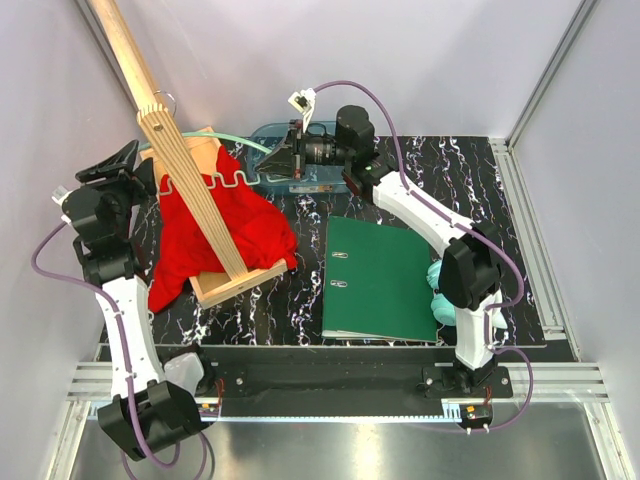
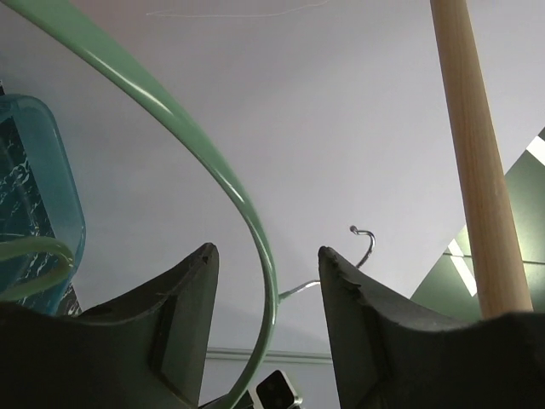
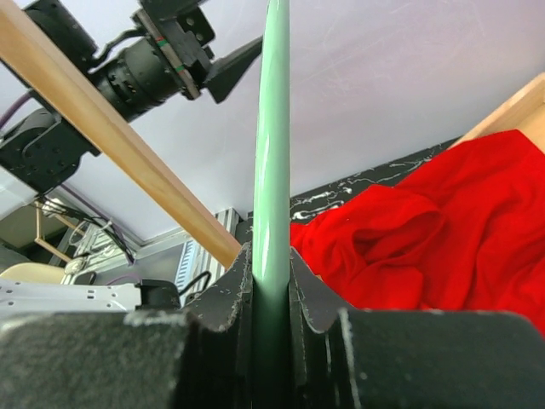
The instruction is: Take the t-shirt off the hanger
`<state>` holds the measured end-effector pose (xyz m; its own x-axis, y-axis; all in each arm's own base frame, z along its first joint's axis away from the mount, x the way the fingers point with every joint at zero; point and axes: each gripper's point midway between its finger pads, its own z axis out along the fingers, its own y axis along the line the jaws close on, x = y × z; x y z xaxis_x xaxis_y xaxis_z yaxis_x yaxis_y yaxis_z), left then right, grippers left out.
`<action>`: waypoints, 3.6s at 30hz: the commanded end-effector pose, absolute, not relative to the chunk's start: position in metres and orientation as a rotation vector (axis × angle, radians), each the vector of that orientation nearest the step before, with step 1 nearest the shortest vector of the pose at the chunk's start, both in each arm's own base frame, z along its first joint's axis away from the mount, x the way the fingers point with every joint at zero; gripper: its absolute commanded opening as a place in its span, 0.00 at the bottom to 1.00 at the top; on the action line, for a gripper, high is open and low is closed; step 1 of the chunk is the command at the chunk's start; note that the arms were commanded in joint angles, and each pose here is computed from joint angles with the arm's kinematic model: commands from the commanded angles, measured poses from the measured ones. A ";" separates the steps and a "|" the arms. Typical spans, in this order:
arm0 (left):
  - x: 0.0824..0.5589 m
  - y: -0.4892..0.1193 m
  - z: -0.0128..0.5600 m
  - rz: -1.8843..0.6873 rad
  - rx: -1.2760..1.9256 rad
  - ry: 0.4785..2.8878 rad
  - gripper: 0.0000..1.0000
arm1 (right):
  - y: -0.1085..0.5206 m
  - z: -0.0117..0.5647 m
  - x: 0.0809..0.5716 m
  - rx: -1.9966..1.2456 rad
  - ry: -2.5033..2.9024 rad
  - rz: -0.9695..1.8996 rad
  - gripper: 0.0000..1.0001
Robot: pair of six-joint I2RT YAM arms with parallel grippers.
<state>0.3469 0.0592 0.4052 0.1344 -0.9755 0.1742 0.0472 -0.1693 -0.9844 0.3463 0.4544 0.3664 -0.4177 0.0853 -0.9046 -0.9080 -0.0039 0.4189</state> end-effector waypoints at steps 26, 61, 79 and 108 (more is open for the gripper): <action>0.350 0.064 0.448 -1.064 -1.436 0.842 0.00 | 0.424 0.421 0.355 -0.766 1.408 1.429 0.62; 0.424 0.105 0.572 -0.912 -1.358 0.709 0.00 | 0.350 0.429 0.405 -0.389 1.569 1.158 1.00; 0.417 0.172 0.554 -0.910 -1.478 0.582 0.00 | 0.350 0.426 0.406 -0.402 1.573 1.164 1.00; 0.306 0.126 0.484 -0.532 -1.201 0.950 0.99 | 0.355 0.397 0.393 -0.393 1.668 1.258 1.00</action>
<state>0.3277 0.1401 0.4781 0.5577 -0.8138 -0.1634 -0.0963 0.1321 -0.9866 0.4076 0.3621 0.3732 -0.5065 0.2617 -0.8215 -0.6919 0.4452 0.5684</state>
